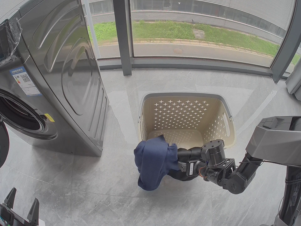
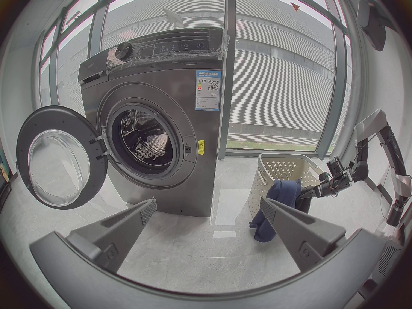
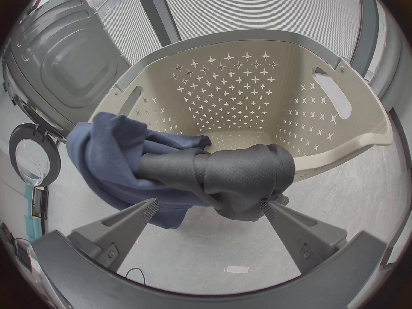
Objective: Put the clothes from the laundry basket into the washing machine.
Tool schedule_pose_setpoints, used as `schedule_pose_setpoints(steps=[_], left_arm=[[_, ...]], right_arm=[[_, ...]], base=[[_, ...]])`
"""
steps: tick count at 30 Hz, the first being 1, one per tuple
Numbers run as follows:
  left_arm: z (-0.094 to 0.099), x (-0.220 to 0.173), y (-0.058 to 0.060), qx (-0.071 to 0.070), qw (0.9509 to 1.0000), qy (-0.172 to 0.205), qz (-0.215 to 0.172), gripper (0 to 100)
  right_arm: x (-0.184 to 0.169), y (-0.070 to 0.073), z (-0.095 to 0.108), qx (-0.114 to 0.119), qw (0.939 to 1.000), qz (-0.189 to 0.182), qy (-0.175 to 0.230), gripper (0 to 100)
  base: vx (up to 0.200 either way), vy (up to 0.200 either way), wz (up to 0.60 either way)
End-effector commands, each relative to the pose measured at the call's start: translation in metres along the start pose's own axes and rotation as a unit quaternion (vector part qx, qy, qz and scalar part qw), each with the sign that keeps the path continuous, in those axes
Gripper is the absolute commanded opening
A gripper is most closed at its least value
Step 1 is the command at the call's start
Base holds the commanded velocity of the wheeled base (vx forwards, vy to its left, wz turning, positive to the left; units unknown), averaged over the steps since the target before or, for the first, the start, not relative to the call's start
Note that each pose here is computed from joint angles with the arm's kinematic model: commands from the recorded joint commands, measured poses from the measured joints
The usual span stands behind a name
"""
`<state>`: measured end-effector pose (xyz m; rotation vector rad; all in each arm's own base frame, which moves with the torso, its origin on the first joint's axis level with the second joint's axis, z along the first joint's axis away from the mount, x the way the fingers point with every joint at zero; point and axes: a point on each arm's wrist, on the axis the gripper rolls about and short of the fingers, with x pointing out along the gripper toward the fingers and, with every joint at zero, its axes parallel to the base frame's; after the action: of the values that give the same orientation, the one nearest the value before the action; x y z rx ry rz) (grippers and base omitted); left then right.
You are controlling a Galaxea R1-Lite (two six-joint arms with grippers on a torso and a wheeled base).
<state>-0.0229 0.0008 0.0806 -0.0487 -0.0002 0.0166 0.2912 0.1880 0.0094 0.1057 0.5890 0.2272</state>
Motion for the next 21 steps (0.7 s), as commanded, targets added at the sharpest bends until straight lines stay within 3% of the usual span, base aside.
schedule_pose_setpoints(steps=[1,11,21], left_arm=[[-0.005,0.0,0.0,0.0,1.0,0.002,0.0,100],[-0.005,0.0,0.0,-0.002,1.0,0.001,0.0,100],[-0.005,0.0,0.0,-0.002,1.0,0.002,0.0,100]], right_arm=[[0.01,-0.005,0.0,0.004,1.0,-0.009,0.0,100],[0.02,-0.01,0.0,0.008,0.9998,-0.011,-0.017,100],[0.024,-0.004,-0.006,0.005,0.9996,0.002,-0.027,100]], base=[[0.0,0.0,0.0],[0.0,0.0,0.0],[0.0,0.0,0.0]])
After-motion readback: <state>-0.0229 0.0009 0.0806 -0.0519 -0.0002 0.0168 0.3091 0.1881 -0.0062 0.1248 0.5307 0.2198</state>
